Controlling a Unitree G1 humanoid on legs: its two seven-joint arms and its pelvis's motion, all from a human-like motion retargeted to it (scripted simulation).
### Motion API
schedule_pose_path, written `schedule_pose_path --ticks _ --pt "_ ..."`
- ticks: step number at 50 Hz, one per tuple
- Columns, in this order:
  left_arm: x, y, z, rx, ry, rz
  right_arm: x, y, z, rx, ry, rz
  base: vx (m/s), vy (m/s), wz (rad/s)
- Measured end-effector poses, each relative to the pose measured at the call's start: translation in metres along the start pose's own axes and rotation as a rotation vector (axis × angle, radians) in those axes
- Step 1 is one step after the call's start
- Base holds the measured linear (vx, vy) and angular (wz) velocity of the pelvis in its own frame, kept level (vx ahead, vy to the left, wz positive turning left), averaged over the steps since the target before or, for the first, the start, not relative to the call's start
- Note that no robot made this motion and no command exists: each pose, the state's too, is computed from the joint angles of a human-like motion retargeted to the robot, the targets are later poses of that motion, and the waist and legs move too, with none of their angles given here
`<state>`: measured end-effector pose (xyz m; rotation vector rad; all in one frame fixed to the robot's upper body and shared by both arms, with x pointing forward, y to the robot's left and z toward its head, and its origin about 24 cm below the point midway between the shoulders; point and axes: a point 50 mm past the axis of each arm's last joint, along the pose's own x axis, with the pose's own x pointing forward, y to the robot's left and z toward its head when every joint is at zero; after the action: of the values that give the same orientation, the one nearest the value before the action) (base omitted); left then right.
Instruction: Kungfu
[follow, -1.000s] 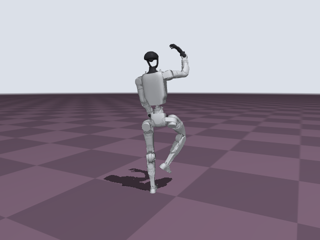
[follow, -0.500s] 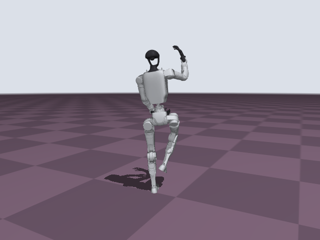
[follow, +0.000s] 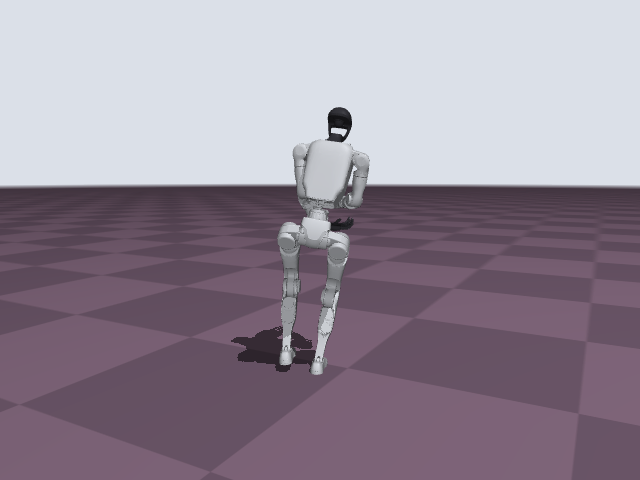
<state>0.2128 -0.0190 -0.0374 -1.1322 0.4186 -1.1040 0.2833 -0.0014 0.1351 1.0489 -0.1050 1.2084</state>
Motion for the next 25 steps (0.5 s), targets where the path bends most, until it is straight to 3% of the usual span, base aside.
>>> schedule_pose_path --ticks 6,12,16,20,25 --pt "-0.026 0.017 0.032 0.182 0.07 0.124 0.016 0.048 0.117 -0.402 -0.261 0.199 0.01 0.06 0.33" --pt "-0.088 0.029 0.113 0.651 0.187 0.369 -0.019 0.161 0.24 -1.084 -0.842 0.319 0.09 0.15 0.65" --pt "-0.162 0.024 0.172 0.96 0.24 0.681 -0.05 0.228 0.259 -1.438 -1.201 0.354 0.17 0.02 -0.87" --pt "-0.241 0.003 0.222 1.202 0.212 1.142 -0.062 0.27 0.25 -1.604 -1.564 0.36 0.0 -0.29 -1.23" --pt "-0.313 -0.018 0.226 1.206 -0.012 1.545 -0.07 0.294 0.235 -1.742 -1.795 0.401 0.08 -0.01 -0.06"
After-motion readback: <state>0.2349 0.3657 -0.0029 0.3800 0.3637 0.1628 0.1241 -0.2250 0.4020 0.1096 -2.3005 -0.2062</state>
